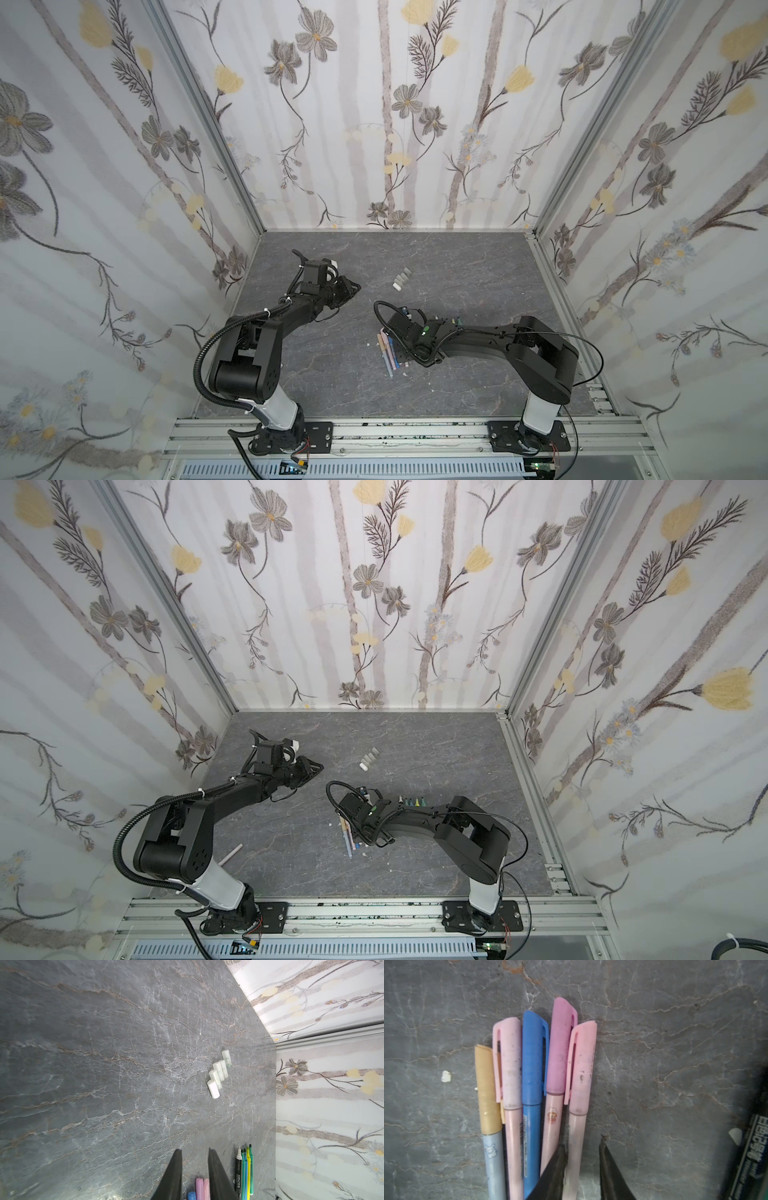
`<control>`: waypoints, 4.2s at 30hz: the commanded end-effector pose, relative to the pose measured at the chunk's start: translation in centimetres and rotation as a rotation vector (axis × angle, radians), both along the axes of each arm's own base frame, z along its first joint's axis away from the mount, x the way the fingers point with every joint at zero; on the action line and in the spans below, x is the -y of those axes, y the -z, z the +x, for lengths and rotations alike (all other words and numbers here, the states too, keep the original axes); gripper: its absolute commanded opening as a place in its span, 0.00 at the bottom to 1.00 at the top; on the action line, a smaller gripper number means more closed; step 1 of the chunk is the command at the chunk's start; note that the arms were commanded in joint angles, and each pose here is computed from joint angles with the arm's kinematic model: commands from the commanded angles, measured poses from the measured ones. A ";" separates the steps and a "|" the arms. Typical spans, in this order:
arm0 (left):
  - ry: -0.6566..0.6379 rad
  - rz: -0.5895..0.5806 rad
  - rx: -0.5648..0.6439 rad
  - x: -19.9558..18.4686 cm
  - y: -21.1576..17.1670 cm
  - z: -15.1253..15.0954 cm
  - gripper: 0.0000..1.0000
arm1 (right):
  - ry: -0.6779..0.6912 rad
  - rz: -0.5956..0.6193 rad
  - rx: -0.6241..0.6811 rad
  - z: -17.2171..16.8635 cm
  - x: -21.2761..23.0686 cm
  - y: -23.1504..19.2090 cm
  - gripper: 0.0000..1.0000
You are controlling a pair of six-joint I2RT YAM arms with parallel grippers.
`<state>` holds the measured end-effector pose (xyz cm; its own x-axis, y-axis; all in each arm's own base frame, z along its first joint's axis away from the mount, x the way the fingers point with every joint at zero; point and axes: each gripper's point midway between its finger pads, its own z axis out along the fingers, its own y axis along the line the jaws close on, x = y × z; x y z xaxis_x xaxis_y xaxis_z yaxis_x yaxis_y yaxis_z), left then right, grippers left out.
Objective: Open the pen caps
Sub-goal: 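Release the black marker and move the right gripper over the light pink pen, then grasp the light pink pen with the right gripper and lift it upright, then grasp the pink pen's cap with the left gripper while the right gripper holds it, then pull the pink cap off with the left gripper while the right gripper lowers the pen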
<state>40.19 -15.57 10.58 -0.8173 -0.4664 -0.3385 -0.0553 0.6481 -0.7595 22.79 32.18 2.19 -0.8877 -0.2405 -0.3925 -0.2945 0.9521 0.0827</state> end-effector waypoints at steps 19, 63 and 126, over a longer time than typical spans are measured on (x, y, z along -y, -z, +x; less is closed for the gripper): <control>0.163 -0.035 0.048 3.1 -2.4 -1.2 0.22 | 0.034 0.055 -0.041 0.0 3.3 -0.6 0.01; 0.450 -0.146 0.109 18.3 -5.9 -5.0 0.28 | -0.031 0.435 0.204 7.1 5.2 -12.6 0.00; 0.314 -0.104 0.179 17.2 -5.8 1.0 0.00 | -0.046 0.420 0.097 3.3 4.3 -8.3 0.00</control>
